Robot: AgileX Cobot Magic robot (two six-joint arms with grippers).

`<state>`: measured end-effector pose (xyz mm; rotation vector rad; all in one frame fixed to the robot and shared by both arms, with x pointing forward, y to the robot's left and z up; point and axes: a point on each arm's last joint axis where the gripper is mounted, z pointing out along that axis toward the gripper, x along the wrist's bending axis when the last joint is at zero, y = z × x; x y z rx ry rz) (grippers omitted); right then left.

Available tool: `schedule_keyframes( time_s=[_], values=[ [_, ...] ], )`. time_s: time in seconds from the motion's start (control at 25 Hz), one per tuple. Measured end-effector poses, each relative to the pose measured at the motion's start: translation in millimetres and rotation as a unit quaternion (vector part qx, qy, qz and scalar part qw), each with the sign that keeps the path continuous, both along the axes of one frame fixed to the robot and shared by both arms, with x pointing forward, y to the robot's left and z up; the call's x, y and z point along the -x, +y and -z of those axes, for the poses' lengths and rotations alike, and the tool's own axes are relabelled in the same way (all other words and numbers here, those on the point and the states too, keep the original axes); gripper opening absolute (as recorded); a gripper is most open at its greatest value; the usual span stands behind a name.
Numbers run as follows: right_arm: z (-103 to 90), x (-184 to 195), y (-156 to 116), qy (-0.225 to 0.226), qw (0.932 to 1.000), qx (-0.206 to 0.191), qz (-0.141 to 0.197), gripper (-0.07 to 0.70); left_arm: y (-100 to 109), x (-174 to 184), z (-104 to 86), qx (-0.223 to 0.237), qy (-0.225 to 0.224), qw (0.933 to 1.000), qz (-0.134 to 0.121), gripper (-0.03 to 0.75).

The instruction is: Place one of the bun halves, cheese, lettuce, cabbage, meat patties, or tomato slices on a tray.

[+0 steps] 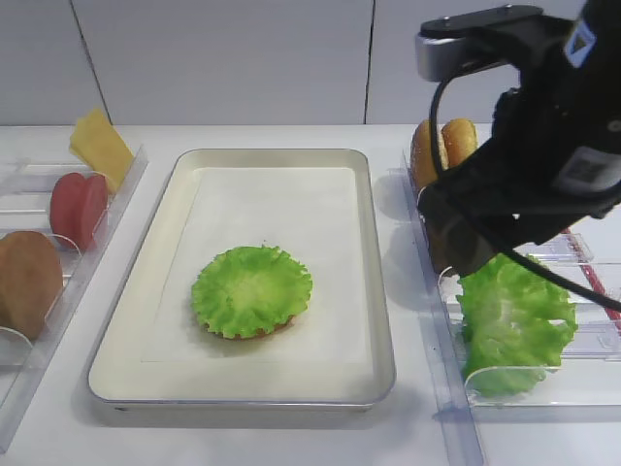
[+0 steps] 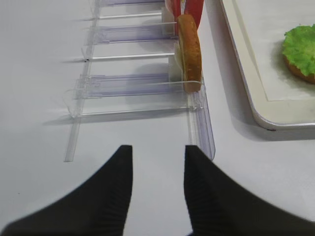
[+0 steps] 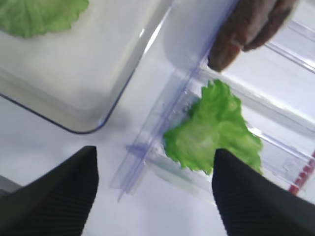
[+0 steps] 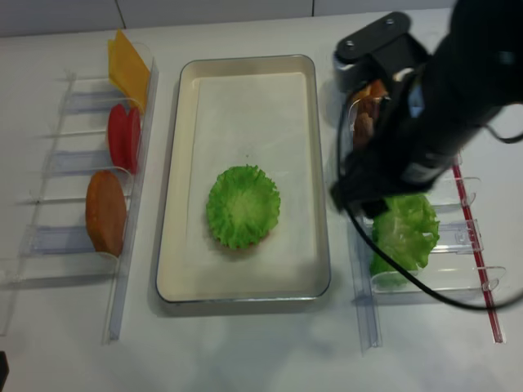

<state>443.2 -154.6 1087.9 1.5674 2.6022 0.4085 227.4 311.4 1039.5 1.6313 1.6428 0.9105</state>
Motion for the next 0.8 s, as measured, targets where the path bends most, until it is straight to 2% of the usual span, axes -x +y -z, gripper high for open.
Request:
schedule_keyframes(
  time_s=[0.16, 0.32, 0.48, 0.56, 0.64, 0.72, 0.8],
  values=[
    [-18.7, 15.7, -14.0, -0.023, 0.9997, 0.003, 0.0, 0.477, 0.0, 0.0, 0.0, 0.0, 0.0, 1.0, 0.0, 0.258],
    [-42.9, 44.6, -32.4, -0.068, 0.997, -0.036, 0.004, 0.44, 0.0, 0.0, 0.0, 0.0, 0.0, 1.0, 0.0, 0.258],
    [-60.7, 87.0, -64.4, -0.132, 0.9894, -0.061, 0.005, 0.433, 0.0, 0.0, 0.0, 0.0, 0.0, 1.0, 0.0, 0.258],
    [-66.0, 110.0, -81.3, -0.167, 0.9829, -0.078, 0.005, 0.433, 0.0, 0.0, 0.0, 0.0, 0.0, 1.0, 0.0, 0.258],
    [-63.6, 130.4, -96.4, -0.188, 0.9774, -0.095, 0.015, 0.433, 0.0, 0.0, 0.0, 0.0, 0.0, 1.0, 0.0, 0.258],
    [-57.8, 151.9, -112.9, -0.213, 0.9698, -0.112, 0.041, 0.433, 0.0, 0.0, 0.0, 0.0, 0.0, 1.0, 0.0, 0.258],
    [-44.5, 170.3, -125.8, -0.233, 0.9629, -0.114, 0.074, 0.433, 0.0, 0.0, 0.0, 0.0, 0.0, 1.0, 0.0, 0.258]
  ],
)
